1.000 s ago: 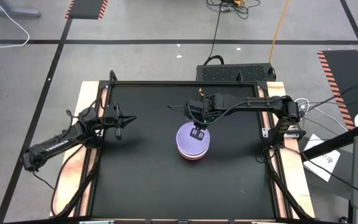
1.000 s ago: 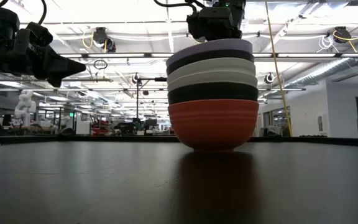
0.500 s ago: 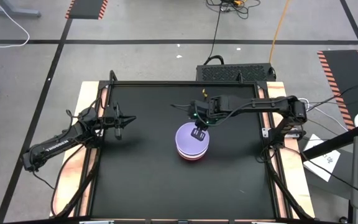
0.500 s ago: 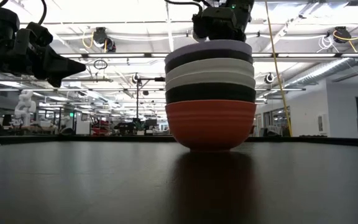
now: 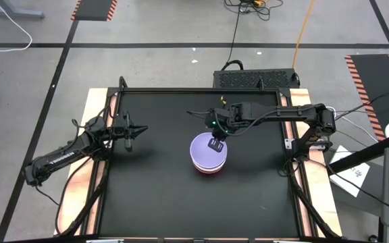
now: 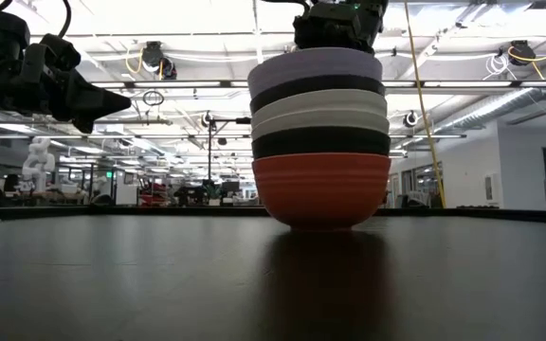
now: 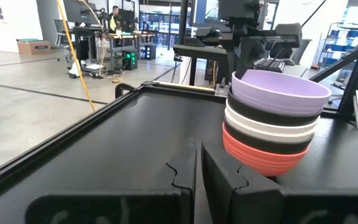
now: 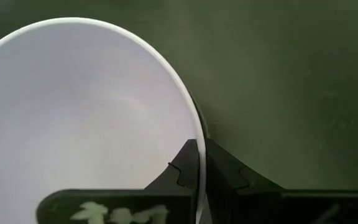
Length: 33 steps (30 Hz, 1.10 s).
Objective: Nest bowls inside each other
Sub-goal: Stack the purple bowl on top of the black bowl
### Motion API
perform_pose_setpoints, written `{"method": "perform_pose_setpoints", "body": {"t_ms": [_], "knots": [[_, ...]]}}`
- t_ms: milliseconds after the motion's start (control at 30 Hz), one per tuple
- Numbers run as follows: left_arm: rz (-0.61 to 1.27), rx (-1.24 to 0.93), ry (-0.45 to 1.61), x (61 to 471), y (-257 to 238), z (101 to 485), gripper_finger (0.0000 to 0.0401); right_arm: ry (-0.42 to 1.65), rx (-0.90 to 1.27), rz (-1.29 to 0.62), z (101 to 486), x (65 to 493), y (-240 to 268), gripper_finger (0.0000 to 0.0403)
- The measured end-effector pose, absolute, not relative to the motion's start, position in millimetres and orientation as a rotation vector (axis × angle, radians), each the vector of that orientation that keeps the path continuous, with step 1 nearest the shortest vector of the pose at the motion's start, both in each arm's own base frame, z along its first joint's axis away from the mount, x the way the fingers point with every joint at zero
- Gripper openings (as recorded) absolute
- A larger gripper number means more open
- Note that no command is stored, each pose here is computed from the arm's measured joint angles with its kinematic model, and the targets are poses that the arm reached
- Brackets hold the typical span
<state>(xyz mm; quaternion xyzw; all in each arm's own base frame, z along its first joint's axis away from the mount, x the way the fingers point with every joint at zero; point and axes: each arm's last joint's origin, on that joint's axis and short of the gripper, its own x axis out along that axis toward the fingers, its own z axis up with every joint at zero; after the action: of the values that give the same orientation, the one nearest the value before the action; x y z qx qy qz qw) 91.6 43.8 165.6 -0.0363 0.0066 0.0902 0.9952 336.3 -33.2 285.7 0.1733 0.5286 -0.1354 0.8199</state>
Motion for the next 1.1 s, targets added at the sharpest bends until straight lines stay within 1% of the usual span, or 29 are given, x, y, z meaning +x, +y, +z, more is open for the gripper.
{"method": "perform_pose_setpoints", "body": {"t_ms": [267,800,933,1100], "knots": [[0.181,-0.073,0.013,92,44,166,0.0026,1.146,0.398,-0.268,272,334,-36,0.0002],[0.181,-0.073,0.014,92,44,166,0.0026,1.161,0.348,-0.282,271,332,-37,0.0002],[0.181,-0.074,0.014,92,44,166,0.0026,1.164,0.36,-0.263,271,332,-36,0.0011],[0.181,-0.074,0.014,92,44,166,0.0026,1.166,0.359,-0.257,270,332,-36,0.0033]]}}
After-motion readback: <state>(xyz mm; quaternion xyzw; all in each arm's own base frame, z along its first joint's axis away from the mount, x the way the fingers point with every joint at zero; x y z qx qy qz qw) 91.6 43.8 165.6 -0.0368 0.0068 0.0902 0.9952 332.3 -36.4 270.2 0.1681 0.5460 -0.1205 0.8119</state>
